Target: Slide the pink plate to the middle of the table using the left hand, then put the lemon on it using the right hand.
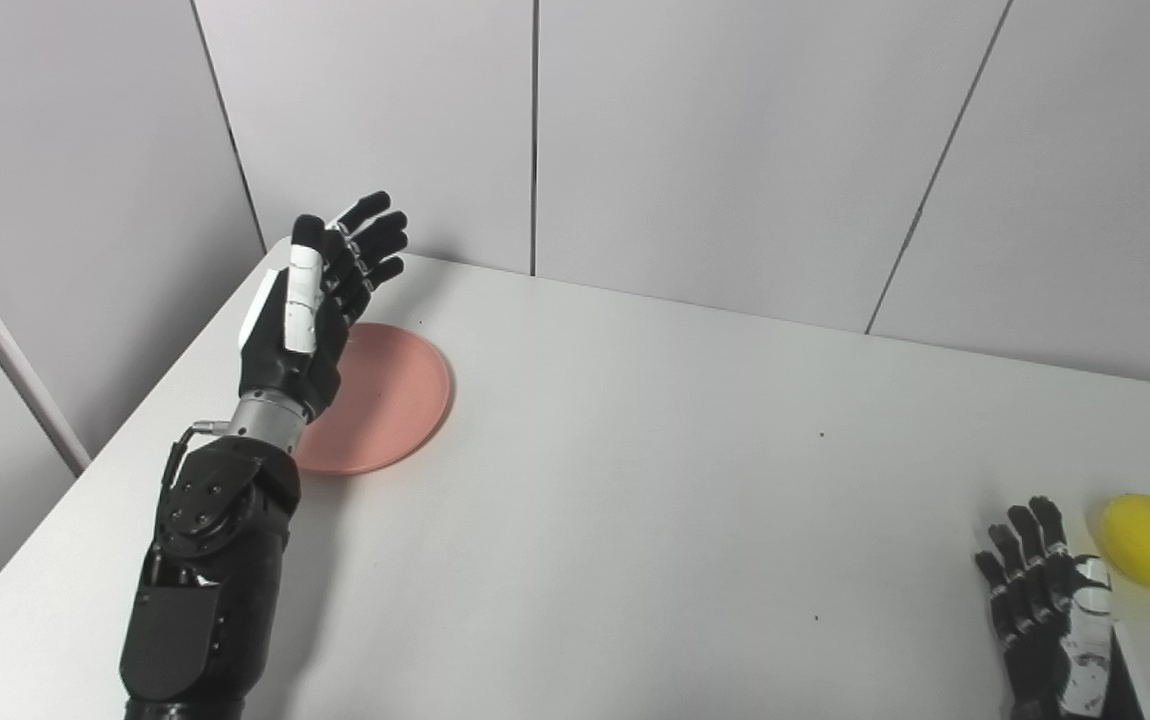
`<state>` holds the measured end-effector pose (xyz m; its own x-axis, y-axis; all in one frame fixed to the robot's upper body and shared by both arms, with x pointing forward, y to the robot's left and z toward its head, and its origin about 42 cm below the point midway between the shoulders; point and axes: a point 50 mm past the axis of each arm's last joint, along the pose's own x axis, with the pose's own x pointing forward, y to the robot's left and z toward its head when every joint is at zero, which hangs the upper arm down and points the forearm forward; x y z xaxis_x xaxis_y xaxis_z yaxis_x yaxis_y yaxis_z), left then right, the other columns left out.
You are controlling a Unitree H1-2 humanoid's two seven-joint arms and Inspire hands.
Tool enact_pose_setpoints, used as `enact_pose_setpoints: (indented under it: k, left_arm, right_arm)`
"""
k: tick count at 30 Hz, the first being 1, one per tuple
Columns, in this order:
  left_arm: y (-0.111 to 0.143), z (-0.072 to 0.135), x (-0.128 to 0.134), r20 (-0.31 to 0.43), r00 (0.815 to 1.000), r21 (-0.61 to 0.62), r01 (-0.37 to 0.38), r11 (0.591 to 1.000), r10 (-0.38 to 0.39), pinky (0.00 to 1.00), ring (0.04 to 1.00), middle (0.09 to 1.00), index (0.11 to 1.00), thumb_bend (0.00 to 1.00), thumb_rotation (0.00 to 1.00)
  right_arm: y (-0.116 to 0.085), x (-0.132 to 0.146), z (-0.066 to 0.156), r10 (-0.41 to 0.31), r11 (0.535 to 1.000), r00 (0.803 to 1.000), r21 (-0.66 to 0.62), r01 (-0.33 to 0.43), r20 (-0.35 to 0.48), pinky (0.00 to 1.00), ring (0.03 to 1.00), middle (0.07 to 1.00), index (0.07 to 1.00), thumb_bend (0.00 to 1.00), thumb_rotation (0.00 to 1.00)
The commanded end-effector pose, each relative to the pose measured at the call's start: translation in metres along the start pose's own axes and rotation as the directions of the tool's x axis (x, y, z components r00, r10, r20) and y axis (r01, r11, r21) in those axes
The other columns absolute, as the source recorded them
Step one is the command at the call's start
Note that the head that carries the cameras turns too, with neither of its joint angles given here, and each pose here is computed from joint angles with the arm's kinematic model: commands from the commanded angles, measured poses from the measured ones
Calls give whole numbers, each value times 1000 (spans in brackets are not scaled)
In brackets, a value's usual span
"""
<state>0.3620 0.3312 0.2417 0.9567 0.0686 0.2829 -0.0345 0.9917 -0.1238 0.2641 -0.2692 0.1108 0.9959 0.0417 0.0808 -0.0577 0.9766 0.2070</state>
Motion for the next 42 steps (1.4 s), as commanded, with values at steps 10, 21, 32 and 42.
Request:
enact_pose_setpoints:
  k: [10,21,32,42]
  left_arm:
    - [25,14,27,56,998,8,-41,999,41,869,868,827,819,1000,922]
    - [48,9,40,62,990,43,-130,991,127,851,841,839,814,988,922]
    - [75,1,50,46,980,44,-196,980,194,854,871,853,841,986,902]
    - [100,0,57,21,957,58,-289,956,288,848,858,837,820,1000,881]
  right_arm:
    - [5,-12,-19,-8,1000,999,27,10,-52,1000,1000,1000,1000,642,1000]
    - [5,-12,-18,-9,1000,998,25,10,-60,1000,1000,1000,1000,622,1000]
    - [5,-13,-19,-10,1000,998,20,11,-58,1000,1000,1000,1000,621,1000]
    - [4,-13,-18,-8,1000,998,22,9,-56,1000,1000,1000,1000,619,1000]
